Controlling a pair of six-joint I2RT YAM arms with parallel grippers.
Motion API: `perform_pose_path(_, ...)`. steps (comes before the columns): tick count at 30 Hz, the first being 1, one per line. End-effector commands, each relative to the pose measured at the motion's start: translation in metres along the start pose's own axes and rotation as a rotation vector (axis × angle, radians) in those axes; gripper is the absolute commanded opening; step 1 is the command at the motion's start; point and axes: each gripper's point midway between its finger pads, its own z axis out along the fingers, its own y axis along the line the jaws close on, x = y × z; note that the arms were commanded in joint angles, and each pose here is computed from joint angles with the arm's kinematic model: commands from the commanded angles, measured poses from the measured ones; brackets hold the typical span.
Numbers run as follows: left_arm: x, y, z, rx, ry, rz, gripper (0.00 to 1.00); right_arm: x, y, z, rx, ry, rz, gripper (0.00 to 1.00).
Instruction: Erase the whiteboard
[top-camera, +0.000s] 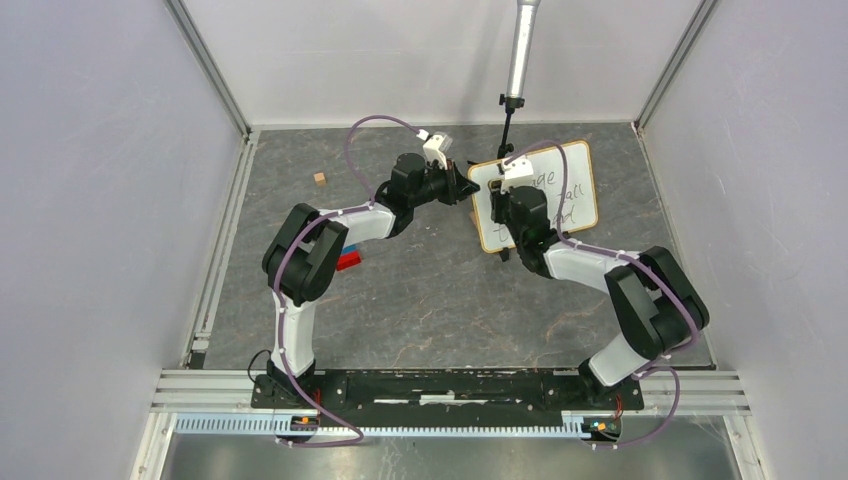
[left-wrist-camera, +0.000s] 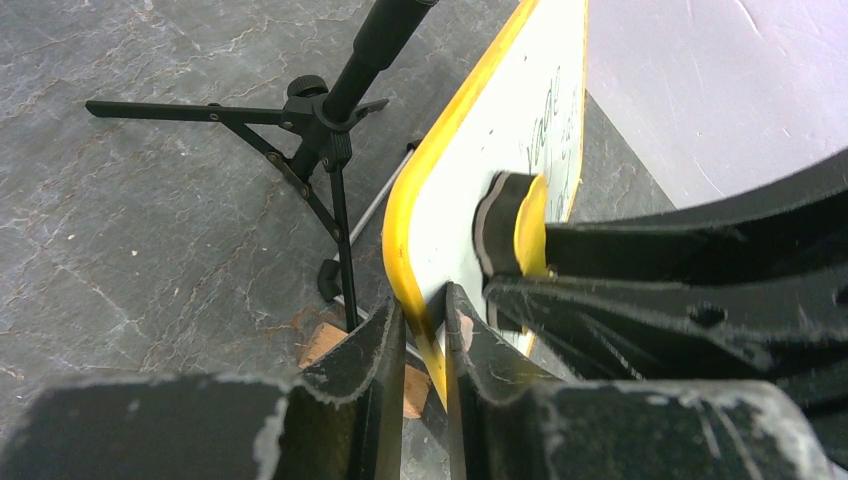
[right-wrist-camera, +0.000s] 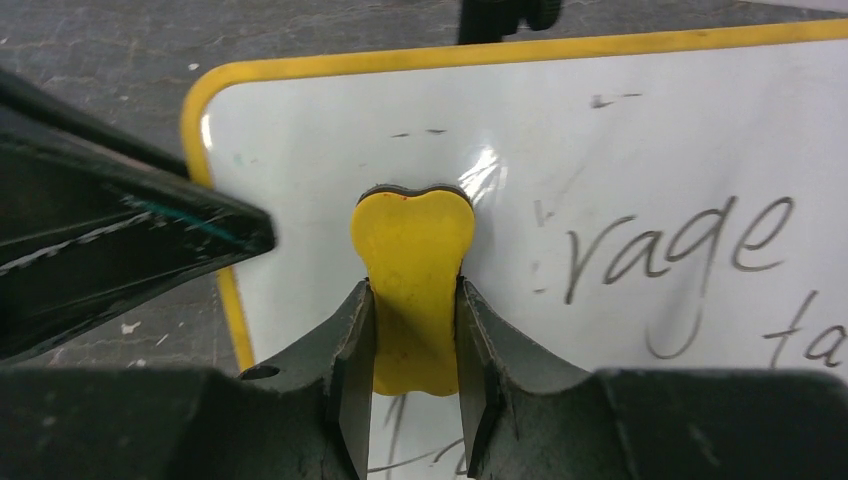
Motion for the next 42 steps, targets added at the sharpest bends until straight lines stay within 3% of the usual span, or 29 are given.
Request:
perform_pose_path(1,-0.008,-0.008,-0.003,0.010,-0.008,0.090,0.02,0.018,0.012,0.006,-0.027,0.057,-0.072,0.25)
perform_pose_path(9,-0.005,-0.006,-0.003,0.010,0.012,0.119,0.02,-0.012,-0.031,0.012,0.063,-0.014,-0.019,0.26)
perform_pose_path(24,0.000,-0.001,-0.001,-0.002,0.055,0.141,0.02,0.062,-0.146,-0.001,0.254,0.158,0.179,0.26)
perform_pose_path(29,0.002,-0.001,0.000,0.001,0.058,0.136,0.02,0.048,-0.126,0.003,0.155,0.119,0.175,0.26)
perform_pose_path(38,0.003,0.000,0.000,-0.010,0.059,0.145,0.02,-0.006,-0.026,0.027,-0.084,0.020,0.101,0.26)
perform_pose_path(42,0.004,0.000,0.001,-0.010,0.063,0.149,0.02,-0.016,-0.017,0.035,-0.132,-0.023,0.164,0.26)
